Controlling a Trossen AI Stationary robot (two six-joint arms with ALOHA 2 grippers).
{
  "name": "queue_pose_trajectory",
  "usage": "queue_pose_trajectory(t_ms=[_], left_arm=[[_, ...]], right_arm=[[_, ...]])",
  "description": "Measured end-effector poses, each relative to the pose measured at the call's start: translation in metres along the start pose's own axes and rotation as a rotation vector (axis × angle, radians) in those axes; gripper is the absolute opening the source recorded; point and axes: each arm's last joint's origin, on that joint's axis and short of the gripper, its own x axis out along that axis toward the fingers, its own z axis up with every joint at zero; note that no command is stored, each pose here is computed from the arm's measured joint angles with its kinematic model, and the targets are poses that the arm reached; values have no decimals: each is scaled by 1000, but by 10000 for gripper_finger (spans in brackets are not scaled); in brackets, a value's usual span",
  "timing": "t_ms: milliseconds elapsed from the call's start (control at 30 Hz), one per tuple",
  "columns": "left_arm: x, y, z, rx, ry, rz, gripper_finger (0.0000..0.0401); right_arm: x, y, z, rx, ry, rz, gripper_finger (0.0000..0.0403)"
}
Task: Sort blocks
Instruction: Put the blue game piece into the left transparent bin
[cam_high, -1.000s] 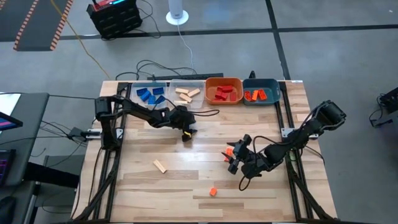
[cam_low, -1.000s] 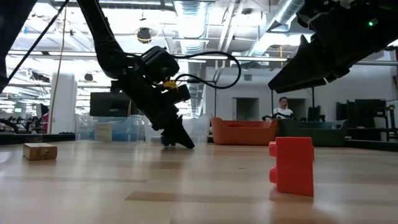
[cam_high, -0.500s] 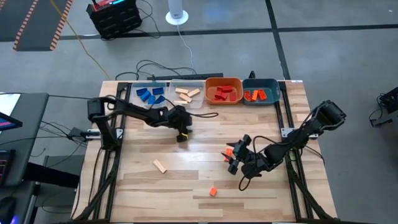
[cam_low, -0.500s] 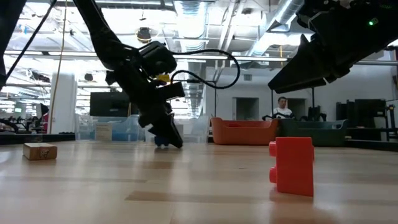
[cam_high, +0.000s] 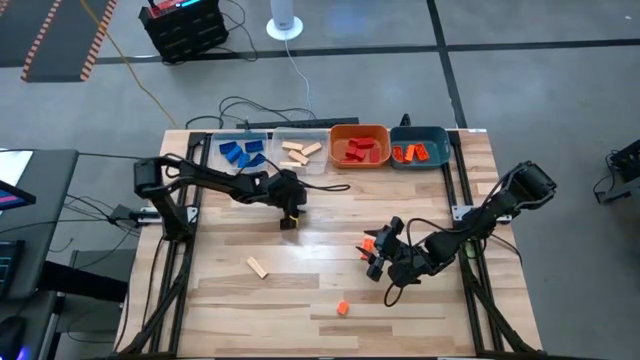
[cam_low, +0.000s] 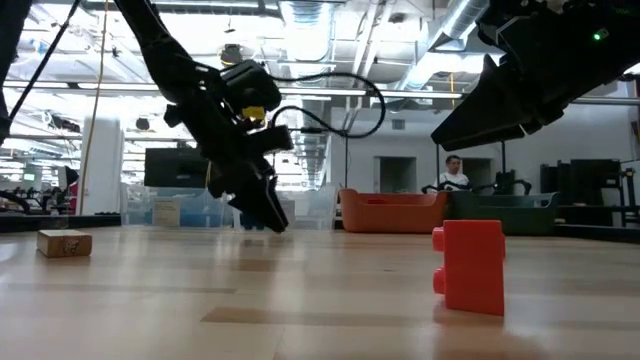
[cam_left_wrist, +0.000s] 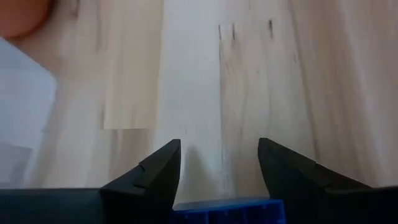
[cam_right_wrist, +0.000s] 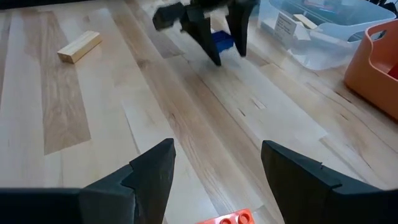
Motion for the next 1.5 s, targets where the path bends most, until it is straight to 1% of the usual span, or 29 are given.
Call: queue_pose_trajectory(t_ms=[67,167,300,367,433,567,633,733,833,900,1033,1133,1400,1500], left_arm=[[-10,1,4,0,-12,4,198],[-32,5,14,10,-52,24,198],[-71,14,22,-5,-96,77,198],[-92,22,24,-22,-122,131,198],[-111,35,23,-49,-151,211,199],[-138,75,16,-140,-179,361,199],[-147,99,4,-202,-152,435,199],[-150,135,-17,-343,-131,533,200],[-146,158,-41,-474,-95,529,200],[-139,162,-54,-512,-23,503,200],[-128,162,-68,-523,100,473,200],[-124,163,-71,-532,123,470,200],[-125,167,-76,-509,147,485,200],[-126,170,-81,-543,159,497,200]], right_arm=[[0,0,0,-4,3,-2,271],[0,0,0,-4,3,-3,271],[1,0,-1,1,4,-4,271],[2,0,-3,8,9,-7,271],[6,2,-6,16,5,-13,271],[22,7,-11,-1,-2,-8,271],[30,9,-13,-6,16,21,271],[41,10,-14,-26,56,50,271],[46,13,-7,-32,53,65,271],[45,16,-6,-51,58,76,271],[39,21,-6,-84,54,102,271],[37,22,-9,-95,69,105,271],[35,24,-11,-59,89,122,271],[35,23,-11,-47,90,120,271]])
